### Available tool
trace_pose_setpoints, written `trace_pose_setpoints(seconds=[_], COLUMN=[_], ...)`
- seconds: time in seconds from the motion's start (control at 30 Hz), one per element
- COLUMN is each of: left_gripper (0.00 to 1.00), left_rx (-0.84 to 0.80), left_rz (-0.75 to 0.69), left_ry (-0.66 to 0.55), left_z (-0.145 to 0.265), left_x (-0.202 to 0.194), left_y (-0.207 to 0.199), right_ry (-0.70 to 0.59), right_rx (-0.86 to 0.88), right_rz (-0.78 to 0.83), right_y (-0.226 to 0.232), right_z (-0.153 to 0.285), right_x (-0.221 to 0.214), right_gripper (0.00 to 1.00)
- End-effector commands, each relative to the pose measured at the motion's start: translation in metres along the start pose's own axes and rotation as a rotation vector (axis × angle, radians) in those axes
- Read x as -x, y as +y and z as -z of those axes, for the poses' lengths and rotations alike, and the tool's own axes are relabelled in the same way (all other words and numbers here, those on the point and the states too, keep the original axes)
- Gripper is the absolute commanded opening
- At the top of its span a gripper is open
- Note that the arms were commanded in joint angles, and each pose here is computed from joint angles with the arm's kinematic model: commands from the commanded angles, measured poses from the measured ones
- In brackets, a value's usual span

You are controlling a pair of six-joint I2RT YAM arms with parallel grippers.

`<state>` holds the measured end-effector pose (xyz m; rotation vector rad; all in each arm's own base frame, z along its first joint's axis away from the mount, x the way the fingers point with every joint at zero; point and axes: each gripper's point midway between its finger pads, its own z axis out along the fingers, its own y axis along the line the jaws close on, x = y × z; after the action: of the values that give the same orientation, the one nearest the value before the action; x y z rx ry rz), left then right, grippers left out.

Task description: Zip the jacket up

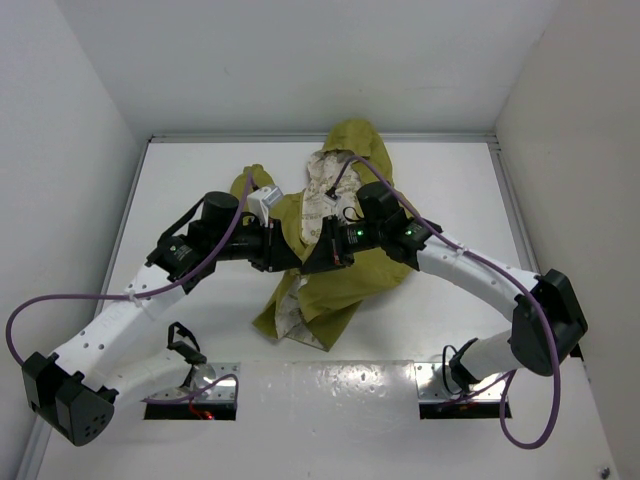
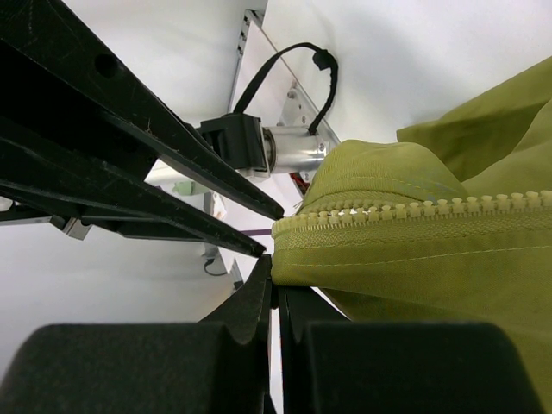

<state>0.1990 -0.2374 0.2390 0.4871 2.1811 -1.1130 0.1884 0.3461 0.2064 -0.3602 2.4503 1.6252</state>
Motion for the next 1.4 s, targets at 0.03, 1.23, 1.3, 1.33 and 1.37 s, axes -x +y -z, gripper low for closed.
trace_pose_setpoints(seconds=[0.03,1.23,1.3,1.33,1.37], left_gripper=[0.23,0.0,0.0,0.0,0.0], left_rx=[-0.013,-0.042,-0.036,-0.027,-0.019], left_rz=[-0.014,-0.044,-0.058,-0.053,-0.057], left_ry=[-0.024,-0.106,-0.146,-0.162,-0.175], left_z=[0.0,0.004,0.009,0.01,0.01], left_x=[0.008,0.043,0.057,0.061,0.064], left_y=[-0.008,-0.026,-0.028,-0.029,-0.028], right_ry=[-0.029,0.037,0.049,0.05,0.059], right_rx=[0.07,0.073,0.062,0.065,0.061], right_rz=[0.054,0.126,0.13,0.14,0.137], right_y=[0.023,0.019,0.015,0.017,0.015], right_z=[0.008,0.004,0.004,0.005,0.004], right_x=[0.005,-0.013,-0.017,-0.018,-0.022], right_gripper=[0.0,0.0,0.0,0.0,0.0])
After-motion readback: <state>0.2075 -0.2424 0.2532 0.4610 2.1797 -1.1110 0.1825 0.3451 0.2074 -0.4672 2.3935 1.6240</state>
